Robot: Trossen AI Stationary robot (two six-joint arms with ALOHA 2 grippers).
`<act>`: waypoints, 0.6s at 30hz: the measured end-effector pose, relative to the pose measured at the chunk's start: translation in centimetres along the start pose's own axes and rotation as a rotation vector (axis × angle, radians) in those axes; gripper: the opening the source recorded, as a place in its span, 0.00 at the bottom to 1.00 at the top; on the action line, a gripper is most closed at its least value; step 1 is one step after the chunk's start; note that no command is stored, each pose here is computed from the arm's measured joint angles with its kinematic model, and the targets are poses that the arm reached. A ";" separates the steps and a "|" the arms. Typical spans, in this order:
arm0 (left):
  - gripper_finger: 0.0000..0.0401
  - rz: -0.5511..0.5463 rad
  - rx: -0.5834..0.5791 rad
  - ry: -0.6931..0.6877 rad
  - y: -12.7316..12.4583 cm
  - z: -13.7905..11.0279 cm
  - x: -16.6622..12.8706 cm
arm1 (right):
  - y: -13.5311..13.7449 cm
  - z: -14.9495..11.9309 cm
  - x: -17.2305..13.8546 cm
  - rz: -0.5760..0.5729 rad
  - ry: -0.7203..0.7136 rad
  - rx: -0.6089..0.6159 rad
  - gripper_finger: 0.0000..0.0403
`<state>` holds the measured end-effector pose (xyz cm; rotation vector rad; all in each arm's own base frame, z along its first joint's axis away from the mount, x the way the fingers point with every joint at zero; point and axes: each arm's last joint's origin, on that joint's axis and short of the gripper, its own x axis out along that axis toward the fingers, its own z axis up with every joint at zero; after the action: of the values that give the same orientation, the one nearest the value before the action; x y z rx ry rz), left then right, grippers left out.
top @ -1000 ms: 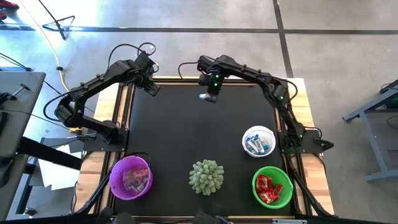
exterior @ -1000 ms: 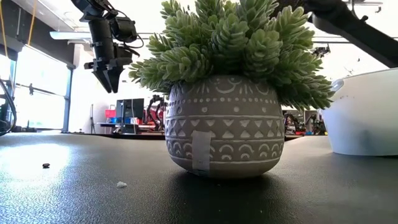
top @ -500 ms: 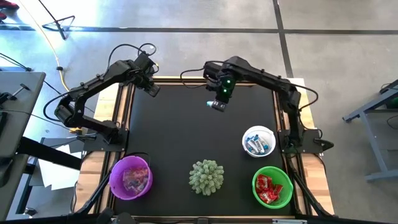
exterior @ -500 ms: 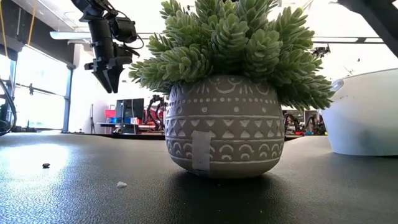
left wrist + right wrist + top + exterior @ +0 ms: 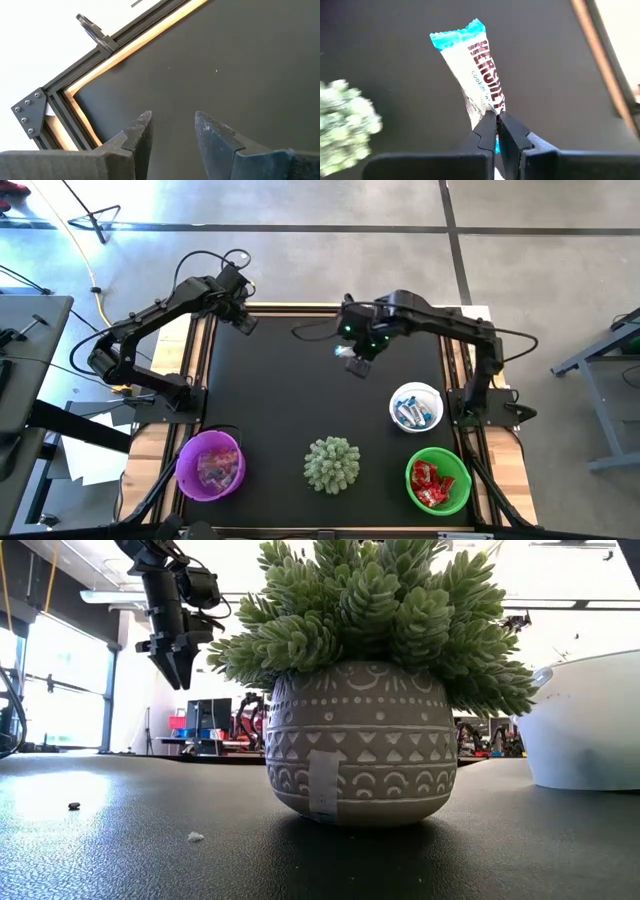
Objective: Sort candy
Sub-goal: Put the white candy wrapper into the white bucket
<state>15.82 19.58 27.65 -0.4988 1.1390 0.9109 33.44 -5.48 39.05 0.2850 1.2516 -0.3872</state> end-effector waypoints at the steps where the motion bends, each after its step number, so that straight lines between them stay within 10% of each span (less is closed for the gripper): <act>1: 0.33 0.000 -0.009 -0.005 0.0 0.0 0.0 | 0.2 -0.3 -0.3 -0.028 -0.013 0.001 0.01; 18: 0.33 -0.038 -0.173 -0.113 -0.1 1.1 -0.1 | -1.3 -12.6 0.9 -0.005 0.228 0.308 0.01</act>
<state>16.53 20.33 28.11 -0.6003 0.9501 0.9975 22.30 -1.51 34.54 0.6022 1.4147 -0.5651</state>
